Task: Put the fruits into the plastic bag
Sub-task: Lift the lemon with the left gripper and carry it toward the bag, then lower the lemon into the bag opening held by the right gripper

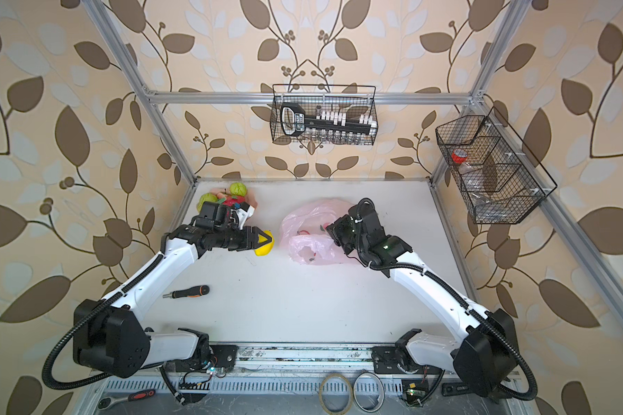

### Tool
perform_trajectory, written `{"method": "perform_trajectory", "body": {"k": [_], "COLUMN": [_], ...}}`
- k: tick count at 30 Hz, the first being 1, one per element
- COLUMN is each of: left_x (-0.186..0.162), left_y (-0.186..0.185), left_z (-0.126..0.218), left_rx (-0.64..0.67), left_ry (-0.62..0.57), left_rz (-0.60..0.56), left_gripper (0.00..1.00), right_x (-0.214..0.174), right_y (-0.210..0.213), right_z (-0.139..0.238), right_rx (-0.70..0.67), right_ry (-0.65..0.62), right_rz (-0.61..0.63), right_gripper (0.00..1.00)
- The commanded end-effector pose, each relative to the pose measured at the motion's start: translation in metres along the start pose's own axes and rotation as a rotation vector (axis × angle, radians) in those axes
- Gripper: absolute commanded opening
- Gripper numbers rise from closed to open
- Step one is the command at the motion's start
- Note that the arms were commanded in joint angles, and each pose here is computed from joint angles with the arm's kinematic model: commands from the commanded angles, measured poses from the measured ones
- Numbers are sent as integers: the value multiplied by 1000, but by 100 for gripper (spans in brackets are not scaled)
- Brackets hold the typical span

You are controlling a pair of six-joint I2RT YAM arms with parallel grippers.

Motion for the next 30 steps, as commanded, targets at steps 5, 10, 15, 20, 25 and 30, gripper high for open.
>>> {"method": "perform_trajectory", "body": {"k": [5, 10, 15, 20, 25, 30], "left_x": [-7, -3, 12, 17, 18, 9], "left_y": [-29, -37, -43, -58, -71, -86], "left_z": [-3, -12, -20, -38, -52, -71], "left_rx": [-86, -90, -50, -32, -35, -41], "left_ry": [-16, -11, -7, 28, 59, 118], "left_rz": [-112, -153, -226, -381, -514, -623], "left_gripper": [44, 43, 43, 44, 43, 43], "right_x": [-5, -7, -10, -11, -12, -13], "right_y": [5, 6, 7, 6, 6, 12], "right_z": [-4, -4, -4, -5, -5, -5], "right_rx": [14, 17, 17, 14, 13, 25], "right_ry": [20, 23, 24, 26, 21, 23], "right_rz": [-8, -2, 2, 4, 2, 6], "right_gripper": [0, 0, 0, 0, 0, 0]}}
Point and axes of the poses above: each gripper's point midway between its finger pads, its own z axis back along the fingers, its own y axis along the line the jaws close on, x = y × z, the point moved 9 cm from there along z, back along the fingers, and after that the axes turned 5 degrees about -z, right-handed, at the moved point
